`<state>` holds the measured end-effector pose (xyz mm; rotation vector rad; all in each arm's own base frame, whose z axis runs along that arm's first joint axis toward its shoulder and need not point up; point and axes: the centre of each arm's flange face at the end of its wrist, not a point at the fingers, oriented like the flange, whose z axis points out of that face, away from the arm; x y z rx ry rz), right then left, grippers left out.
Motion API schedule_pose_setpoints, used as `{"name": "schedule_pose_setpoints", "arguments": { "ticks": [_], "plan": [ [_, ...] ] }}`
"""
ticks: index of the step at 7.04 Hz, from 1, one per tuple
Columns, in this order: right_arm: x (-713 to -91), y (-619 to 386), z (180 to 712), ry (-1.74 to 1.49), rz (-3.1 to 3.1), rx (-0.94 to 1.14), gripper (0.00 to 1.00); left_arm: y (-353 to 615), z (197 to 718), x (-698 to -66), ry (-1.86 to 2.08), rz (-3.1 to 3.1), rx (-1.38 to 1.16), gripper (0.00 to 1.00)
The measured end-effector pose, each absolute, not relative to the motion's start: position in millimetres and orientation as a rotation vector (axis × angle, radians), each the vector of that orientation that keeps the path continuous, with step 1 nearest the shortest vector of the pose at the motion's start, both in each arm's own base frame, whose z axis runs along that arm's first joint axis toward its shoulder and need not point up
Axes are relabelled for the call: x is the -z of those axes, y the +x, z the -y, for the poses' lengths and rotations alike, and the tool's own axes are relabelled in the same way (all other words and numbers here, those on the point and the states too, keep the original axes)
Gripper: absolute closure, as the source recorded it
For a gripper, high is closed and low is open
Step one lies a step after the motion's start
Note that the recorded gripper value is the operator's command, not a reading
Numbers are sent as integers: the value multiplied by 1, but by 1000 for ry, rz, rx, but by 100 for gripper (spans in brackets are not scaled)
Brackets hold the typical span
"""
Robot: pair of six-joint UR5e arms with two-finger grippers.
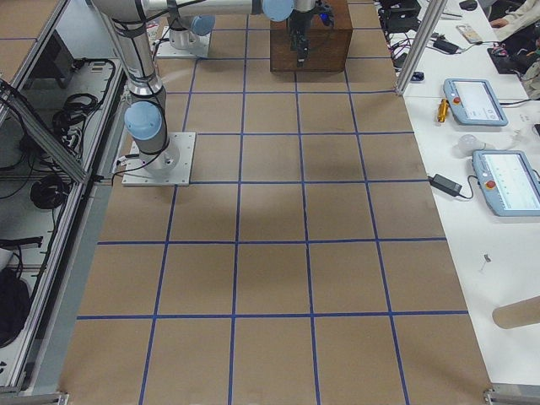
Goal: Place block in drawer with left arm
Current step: 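Carry the yellow cube with the left gripper over the open drawer, then lower the cube into the drawer and open the left gripper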
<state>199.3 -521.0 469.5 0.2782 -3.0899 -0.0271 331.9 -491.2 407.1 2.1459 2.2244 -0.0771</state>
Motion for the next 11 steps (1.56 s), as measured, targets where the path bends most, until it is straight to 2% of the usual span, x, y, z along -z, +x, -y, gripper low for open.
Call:
{"name": "schedule_pose_setpoints", "arguments": {
  "ticks": [2,4,7,11],
  "plan": [
    [-469,199,521,277,3090,27,0,291,496,-441,2117,-2215,125,100],
    [-469,199,521,277,3090,28,0,230,521,-444,2131,-2217,155,100],
    [-469,199,521,278,3090,27,0,119,563,-424,2167,-2252,154,100],
    [-469,199,521,278,3090,28,0,99,586,-360,2259,-2269,103,100]
  ]
}}
